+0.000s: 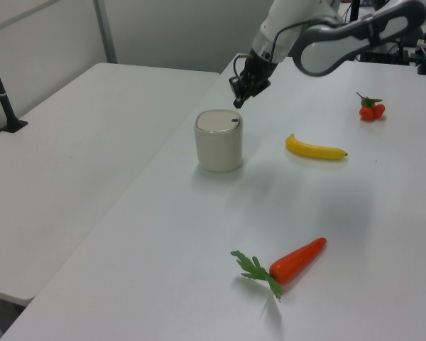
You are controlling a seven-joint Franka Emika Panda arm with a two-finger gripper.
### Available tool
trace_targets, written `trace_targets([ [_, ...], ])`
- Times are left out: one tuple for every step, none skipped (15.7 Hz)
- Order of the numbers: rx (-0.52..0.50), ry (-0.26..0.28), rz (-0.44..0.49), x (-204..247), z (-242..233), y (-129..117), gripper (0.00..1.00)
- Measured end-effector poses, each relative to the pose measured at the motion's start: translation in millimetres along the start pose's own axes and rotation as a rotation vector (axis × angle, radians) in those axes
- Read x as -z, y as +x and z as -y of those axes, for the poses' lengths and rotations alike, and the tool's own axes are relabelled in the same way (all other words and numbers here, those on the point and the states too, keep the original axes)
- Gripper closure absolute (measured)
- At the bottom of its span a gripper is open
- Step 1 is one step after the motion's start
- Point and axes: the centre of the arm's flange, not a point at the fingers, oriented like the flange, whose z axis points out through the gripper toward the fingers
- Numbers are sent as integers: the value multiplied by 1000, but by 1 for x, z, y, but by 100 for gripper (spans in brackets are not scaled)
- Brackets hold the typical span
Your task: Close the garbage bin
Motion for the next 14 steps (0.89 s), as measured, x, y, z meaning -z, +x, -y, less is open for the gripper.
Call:
trace_targets([
  [11, -8, 6, 10, 0, 1, 99],
  [23, -18, 16, 21, 0, 2, 99],
  [36, -32, 28, 32, 0, 2, 99],
  [50, -46, 42, 45, -1, 3, 99],
  [63, -62, 57, 59, -3, 3, 99],
  [73, -78, 73, 73, -5, 2, 97],
  [84, -93, 88, 86, -7, 2, 96],
  [92, -107, 103, 98, -9, 1, 89],
  [96, -120, 121, 109, -12, -1, 80],
  [95, -132, 140, 119, -14, -3, 72],
  [93, -143, 161, 127, -15, -5, 61],
  [93, -154, 181, 135, -17, -9, 51],
  [96, -163, 196, 143, -18, -12, 41],
  [100, -172, 208, 152, -19, -14, 30],
])
